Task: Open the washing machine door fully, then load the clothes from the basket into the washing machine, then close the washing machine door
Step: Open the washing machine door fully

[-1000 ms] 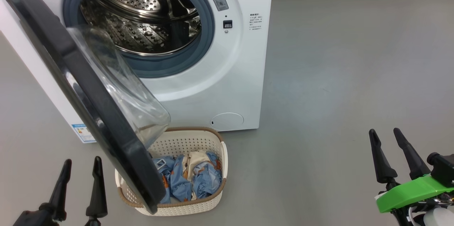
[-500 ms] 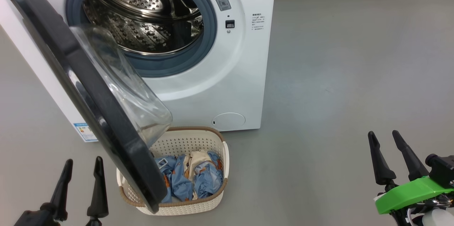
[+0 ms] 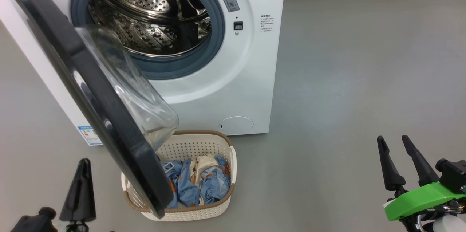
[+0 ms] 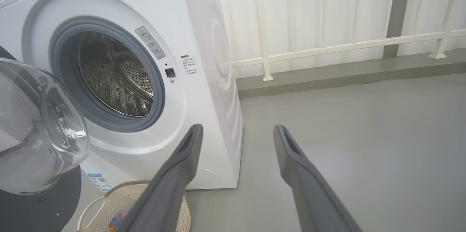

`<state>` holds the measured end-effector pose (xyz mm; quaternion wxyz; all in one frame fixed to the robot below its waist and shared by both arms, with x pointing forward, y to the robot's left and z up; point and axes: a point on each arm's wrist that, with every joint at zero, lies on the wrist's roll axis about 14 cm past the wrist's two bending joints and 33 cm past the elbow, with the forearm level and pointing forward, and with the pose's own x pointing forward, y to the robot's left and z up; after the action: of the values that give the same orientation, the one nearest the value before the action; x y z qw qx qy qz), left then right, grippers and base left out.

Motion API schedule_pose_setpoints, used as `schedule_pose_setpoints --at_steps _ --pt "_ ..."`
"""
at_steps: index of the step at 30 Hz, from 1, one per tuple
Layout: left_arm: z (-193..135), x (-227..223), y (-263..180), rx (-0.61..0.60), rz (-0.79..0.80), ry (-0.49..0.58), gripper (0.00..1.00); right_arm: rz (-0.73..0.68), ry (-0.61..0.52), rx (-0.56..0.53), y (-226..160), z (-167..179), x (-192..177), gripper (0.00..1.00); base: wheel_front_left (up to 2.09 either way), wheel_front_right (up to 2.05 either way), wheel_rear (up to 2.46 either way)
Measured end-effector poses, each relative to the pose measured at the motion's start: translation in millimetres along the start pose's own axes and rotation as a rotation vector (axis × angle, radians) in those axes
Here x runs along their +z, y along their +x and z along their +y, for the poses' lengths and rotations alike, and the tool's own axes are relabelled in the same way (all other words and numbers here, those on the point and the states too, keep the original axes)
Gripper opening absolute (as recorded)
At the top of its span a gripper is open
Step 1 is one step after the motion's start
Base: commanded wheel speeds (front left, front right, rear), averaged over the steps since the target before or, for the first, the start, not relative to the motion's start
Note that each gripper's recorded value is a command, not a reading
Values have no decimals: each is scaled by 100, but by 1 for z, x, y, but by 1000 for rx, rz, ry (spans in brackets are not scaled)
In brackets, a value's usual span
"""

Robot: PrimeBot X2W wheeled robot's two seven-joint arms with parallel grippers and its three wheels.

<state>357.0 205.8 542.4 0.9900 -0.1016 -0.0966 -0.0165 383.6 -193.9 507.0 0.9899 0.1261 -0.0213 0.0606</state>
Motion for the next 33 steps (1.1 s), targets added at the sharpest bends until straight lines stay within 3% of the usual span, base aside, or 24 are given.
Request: schedule_pose_setpoints --at_steps 9,20,24,33 --pt "-23 63 9 -68 -200 27 0 7 3 8 2 3 -3 100 0 0 0" --pt "-87 120 11 -274 -384 19 0 17 13 19 1 10 -7 100 0 0 0" --pt "-118 113 13 -373 -337 -17 0 22 19 19 -1 11 -10 100 0 0 0" --pt "-145 67 20 -449 -137 -72 0 29 23 -11 -11 3 -12 100 0 0 0"
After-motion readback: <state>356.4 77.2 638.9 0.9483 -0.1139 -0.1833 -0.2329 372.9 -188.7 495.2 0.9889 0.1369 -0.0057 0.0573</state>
